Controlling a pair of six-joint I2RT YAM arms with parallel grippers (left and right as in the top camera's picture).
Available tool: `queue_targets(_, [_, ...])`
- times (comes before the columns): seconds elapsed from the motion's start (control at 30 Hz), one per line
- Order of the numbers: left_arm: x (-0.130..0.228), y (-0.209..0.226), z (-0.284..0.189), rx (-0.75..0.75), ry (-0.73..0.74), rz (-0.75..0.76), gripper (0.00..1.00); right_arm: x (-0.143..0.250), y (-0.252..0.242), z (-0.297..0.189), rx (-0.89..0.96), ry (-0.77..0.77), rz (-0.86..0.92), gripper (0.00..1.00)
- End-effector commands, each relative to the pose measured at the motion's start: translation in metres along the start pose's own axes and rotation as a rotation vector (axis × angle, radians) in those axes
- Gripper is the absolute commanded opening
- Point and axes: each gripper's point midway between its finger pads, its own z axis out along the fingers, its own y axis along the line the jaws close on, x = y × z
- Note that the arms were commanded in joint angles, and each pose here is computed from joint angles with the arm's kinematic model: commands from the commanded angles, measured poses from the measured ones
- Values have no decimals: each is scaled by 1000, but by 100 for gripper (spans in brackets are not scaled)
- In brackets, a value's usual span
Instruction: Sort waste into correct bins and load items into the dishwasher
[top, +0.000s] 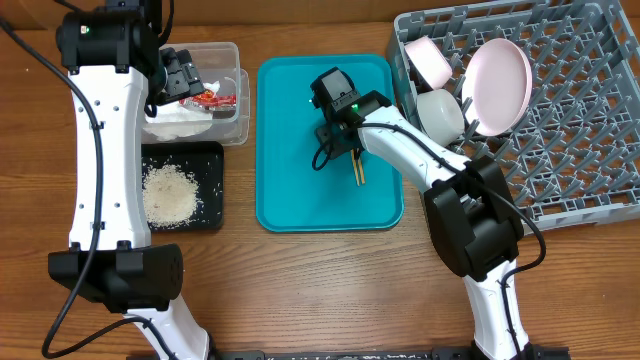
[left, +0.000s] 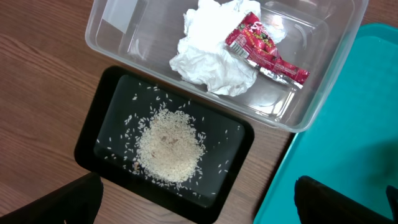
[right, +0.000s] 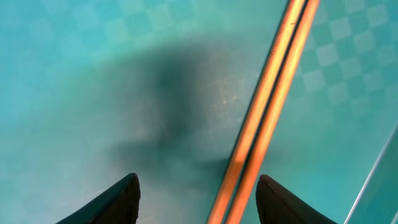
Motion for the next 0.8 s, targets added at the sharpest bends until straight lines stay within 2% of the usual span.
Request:
queue_targets(0.0, [-2,1,2,-2,2,-11,100,-14,4,-10,-32,-40,5,62])
queue_targets(0.77, [-2,1,2,-2,2,-12,100,-1,-13,23,-61,-32,55,62])
